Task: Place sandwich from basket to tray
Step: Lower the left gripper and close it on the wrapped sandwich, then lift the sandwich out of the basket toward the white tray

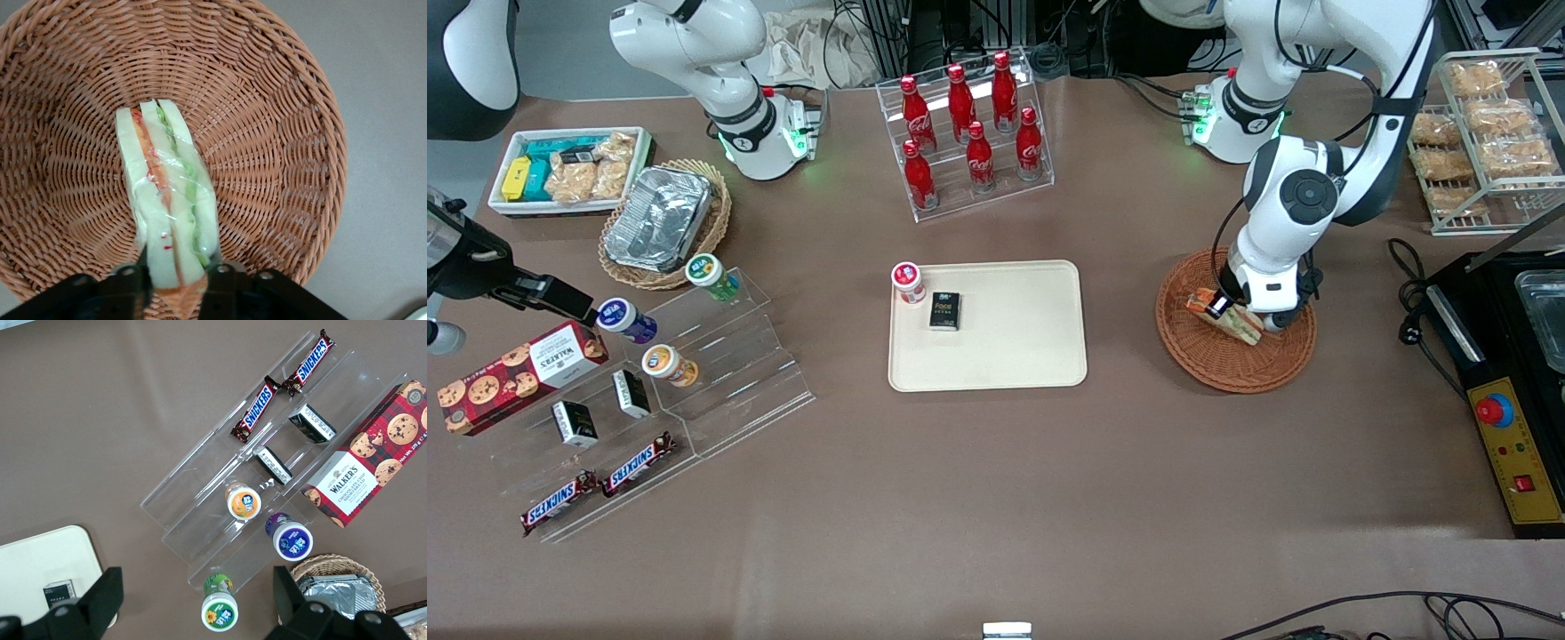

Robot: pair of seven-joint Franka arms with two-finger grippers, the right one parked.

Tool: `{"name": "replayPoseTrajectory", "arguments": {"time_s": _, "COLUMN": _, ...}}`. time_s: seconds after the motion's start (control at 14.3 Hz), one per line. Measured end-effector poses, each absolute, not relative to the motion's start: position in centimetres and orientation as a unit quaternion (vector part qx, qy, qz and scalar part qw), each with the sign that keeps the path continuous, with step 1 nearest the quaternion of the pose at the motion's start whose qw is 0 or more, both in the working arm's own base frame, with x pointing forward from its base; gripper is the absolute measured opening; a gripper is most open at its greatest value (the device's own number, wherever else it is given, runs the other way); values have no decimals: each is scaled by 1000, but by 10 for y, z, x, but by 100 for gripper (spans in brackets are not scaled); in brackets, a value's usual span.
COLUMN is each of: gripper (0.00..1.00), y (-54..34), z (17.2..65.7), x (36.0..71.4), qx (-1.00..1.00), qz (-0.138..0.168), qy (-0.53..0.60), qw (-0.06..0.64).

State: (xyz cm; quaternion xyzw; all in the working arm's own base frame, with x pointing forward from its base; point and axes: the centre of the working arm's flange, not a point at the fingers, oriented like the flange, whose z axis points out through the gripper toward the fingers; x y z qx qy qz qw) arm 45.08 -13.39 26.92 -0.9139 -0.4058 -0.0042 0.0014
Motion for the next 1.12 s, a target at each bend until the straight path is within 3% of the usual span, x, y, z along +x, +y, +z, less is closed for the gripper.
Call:
{"name": "replayPoseTrajectory", "arguments": {"time_s": 0.42, "gripper": 15, "y": -130, "z": 300, "x": 463, "qx": -906, "qz": 5, "qy": -423, "qw": 11}}
{"name": "replayPoseTrajectory", "arguments": {"time_s": 0.84, "gripper": 15, "y": -131, "z": 442, "x": 518, "qx": -902, "qz": 16, "qy": -431, "qw": 24}}
{"name": "replayPoseTrajectory", "arguments": {"time_s": 1.12, "gripper": 14, "y": -124, "z": 518, "x": 529, "qx": -917, "qz": 36, "qy": -397, "qw": 15}}
